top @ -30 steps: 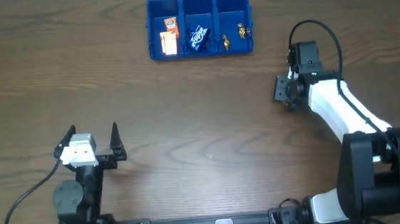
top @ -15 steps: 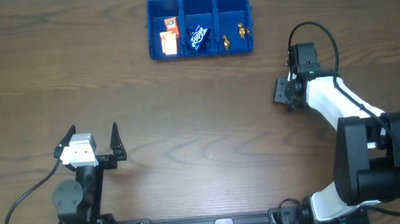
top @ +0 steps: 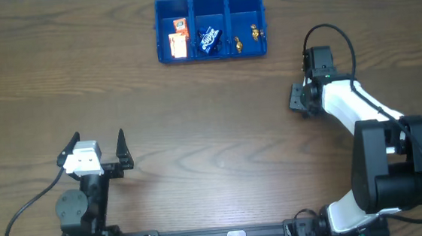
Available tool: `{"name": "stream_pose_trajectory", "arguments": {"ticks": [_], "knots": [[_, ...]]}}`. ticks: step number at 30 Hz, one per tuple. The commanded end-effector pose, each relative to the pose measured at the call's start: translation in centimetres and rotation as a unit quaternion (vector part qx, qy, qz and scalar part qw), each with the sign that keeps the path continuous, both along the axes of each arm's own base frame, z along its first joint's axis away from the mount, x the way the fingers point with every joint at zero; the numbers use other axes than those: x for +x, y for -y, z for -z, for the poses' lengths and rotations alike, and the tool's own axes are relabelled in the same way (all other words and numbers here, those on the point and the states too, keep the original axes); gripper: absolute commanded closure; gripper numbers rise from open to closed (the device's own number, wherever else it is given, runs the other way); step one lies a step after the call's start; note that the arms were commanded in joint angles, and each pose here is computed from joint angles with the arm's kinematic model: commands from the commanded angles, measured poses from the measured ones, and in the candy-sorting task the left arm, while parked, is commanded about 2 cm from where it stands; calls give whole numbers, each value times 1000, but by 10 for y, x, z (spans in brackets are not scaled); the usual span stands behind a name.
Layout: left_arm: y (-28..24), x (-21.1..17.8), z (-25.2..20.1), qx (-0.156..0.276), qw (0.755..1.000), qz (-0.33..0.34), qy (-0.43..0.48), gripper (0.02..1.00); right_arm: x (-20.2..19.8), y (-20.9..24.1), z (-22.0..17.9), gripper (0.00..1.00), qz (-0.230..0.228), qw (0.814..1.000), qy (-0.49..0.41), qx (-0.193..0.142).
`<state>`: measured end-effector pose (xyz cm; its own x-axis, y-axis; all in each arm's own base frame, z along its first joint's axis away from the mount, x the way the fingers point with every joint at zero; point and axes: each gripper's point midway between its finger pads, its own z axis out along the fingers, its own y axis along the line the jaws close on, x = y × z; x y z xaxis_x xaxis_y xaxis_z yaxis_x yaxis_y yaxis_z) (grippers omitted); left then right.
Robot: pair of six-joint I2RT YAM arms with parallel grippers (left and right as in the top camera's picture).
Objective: Sort Candies Into Trays
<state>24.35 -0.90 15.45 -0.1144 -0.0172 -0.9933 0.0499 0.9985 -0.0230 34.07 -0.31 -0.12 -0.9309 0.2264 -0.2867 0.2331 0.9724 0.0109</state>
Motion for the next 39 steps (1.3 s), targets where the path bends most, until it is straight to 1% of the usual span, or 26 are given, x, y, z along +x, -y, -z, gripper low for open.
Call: {"name": "stream_pose_trajectory", "arguments": {"ticks": [1, 3, 6, 9, 11, 13, 15, 17, 18, 21, 23, 25, 27, 29, 32, 36, 39], "knots": [[2, 0, 17, 0, 1000, 8, -19, 23, -5, 0, 7, 741, 2, 1000, -13, -6], [2, 0, 17, 0, 1000, 8, -19, 20, -5, -1, 7, 840, 0, 1000, -13, -5], [2, 0, 17, 0, 1000, 8, -19, 20, -4, -13, 5, 858, -3, 1000, -9, 1], [3, 0, 17, 0, 1000, 8, -19, 20, 4, -45, -18, 864, -46, 999, 25, 11], [2, 0, 17, 0, 1000, 8, -19, 20, 9, -74, -50, 877, -77, 994, 73, 17], [2, 0, 17, 0, 1000, 8, -19, 20, 15, -106, -100, 879, -111, 983, 144, 18], [2, 0, 17, 0, 1000, 8, -19, 20, 26, -125, -151, 879, -127, 971, 204, 20], [2, 0, 17, 0, 1000, 8, -19, 20, 42, -132, -190, 897, -128, 963, 237, 25], [2, 0, 17, 0, 1000, 8, -19, 20, 52, -134, -209, 899, -131, 958, 254, 22], [3, 0, 17, 0, 1000, 8, -19, 20, 86, -133, -247, 899, -118, 948, 295, 2], [2, 0, 17, 0, 1000, 8, -19, 20, 119, -134, -266, 897, -113, 943, 314, -6], [3, 0, 17, 0, 1000, 8, -19, 20, 146, -133, -269, 897, -104, 943, 317, -10], [3, 0, 17, 0, 1000, 8, -19, 23, 169, -133, -258, 897, -98, 946, 308, -15], [2, 0, 17, 0, 1000, 8, -19, 20, 189, -133, -236, 897, -95, 952, 291, -16], [2, 0, 17, 0, 1000, 8, -19, 20, 203, -134, -203, 897, -93, 959, 266, -18], [2, 0, 17, 0, 1000, 8, -19, 20, 211, -128, -160, 895, -90, 969, 230, -22], [2, 0, 17, 0, 1000, 8, -19, 20, 213, -127, -149, 888, -90, 971, 221, -24]]}}
